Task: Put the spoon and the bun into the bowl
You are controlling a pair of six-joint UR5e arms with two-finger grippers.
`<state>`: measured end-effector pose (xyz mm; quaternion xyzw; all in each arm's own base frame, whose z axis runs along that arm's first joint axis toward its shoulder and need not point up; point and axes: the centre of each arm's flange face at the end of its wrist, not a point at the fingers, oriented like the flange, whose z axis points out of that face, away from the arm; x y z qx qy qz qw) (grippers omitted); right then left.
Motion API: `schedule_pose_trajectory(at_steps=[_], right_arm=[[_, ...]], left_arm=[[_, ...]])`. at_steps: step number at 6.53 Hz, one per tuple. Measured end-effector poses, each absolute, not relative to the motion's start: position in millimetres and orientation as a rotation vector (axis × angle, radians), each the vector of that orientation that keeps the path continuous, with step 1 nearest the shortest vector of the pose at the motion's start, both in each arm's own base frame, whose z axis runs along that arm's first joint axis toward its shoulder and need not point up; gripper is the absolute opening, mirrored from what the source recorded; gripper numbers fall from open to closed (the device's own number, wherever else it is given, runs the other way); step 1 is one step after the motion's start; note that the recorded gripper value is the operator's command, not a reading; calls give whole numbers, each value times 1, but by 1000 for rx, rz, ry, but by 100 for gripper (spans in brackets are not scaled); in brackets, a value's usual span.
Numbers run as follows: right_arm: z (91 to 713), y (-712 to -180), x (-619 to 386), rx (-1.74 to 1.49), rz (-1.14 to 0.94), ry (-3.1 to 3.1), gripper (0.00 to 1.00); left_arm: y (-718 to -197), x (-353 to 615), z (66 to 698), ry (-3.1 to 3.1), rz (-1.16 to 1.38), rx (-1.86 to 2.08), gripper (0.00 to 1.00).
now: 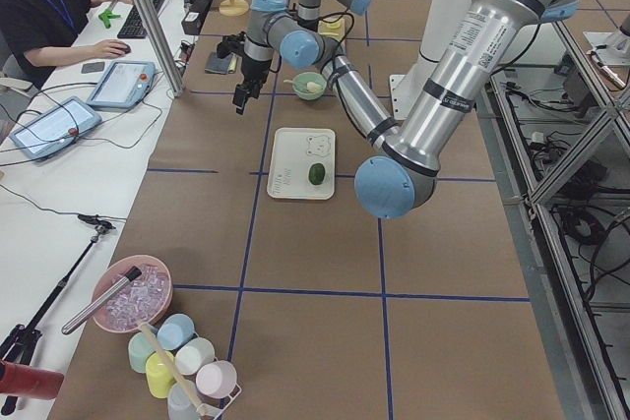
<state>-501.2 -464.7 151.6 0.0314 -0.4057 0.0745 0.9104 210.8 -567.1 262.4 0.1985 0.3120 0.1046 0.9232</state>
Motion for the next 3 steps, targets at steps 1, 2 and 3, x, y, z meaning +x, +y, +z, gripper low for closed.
schedule_pose_trajectory(at_steps=[1, 2, 3], right_arm=[[169, -471, -457, 91, 123, -793, 100], [195, -478, -407, 114, 73, -752, 100], [228, -491, -355, 111, 24, -726, 100]], left_arm=[[-573, 177, 283, 646, 237, 392, 100], [-576, 141, 307, 638, 265, 385, 100], [-579, 106, 337, 629, 285, 366, 100]])
